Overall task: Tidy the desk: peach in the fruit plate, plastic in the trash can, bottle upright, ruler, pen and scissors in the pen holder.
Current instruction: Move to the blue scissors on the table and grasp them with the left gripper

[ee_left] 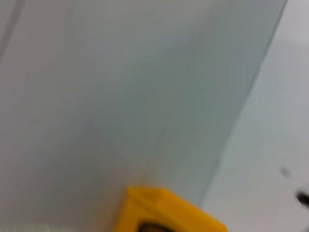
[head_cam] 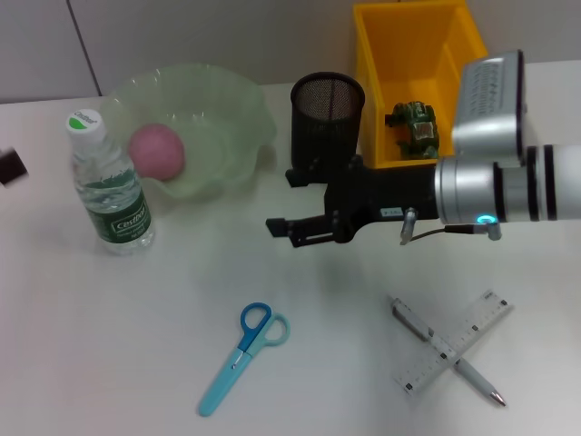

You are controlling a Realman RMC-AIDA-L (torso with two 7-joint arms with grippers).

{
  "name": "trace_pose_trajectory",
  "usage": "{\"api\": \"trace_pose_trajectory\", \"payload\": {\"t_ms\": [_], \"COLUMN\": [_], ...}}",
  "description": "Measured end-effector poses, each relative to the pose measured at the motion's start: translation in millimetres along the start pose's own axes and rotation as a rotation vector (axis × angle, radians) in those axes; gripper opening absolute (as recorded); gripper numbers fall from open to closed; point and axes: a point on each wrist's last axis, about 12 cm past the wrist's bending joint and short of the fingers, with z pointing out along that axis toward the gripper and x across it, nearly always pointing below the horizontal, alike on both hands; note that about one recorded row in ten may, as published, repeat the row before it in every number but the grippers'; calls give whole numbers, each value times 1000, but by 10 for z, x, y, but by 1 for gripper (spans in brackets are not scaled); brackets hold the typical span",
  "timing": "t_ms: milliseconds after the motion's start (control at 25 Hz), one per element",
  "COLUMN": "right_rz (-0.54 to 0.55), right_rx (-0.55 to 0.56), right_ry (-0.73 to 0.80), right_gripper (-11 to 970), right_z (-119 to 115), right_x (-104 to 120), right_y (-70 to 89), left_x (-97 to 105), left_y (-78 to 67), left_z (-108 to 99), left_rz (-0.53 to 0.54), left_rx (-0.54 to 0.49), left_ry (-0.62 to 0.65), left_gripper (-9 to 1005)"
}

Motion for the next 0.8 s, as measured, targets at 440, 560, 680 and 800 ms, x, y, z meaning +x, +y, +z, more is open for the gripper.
{"api": "trace_pose_trajectory", "payload": {"t_ms": [440, 560, 680, 800], "right_rz": [22, 22, 7, -10], "right_rx": [-37, -94, -152, -171], "right_ry": [14, 69, 166, 197], "right_gripper": [819, 819, 819, 819], "right_z": [-75, -145, -246, -319], "right_x": [61, 73, 64, 59], "right_y": [41, 73, 89, 87], "left_x": [-383, -409, -396, -380], "left_y": [-241, -283, -314, -359], "left_z": [461, 642, 833, 1084], "left_rz": [-128, -154, -175, -168], "left_rx": [18, 0, -12, -33], "left_ry": [502, 610, 694, 807], "left_gripper": [814, 814, 814, 814]}}
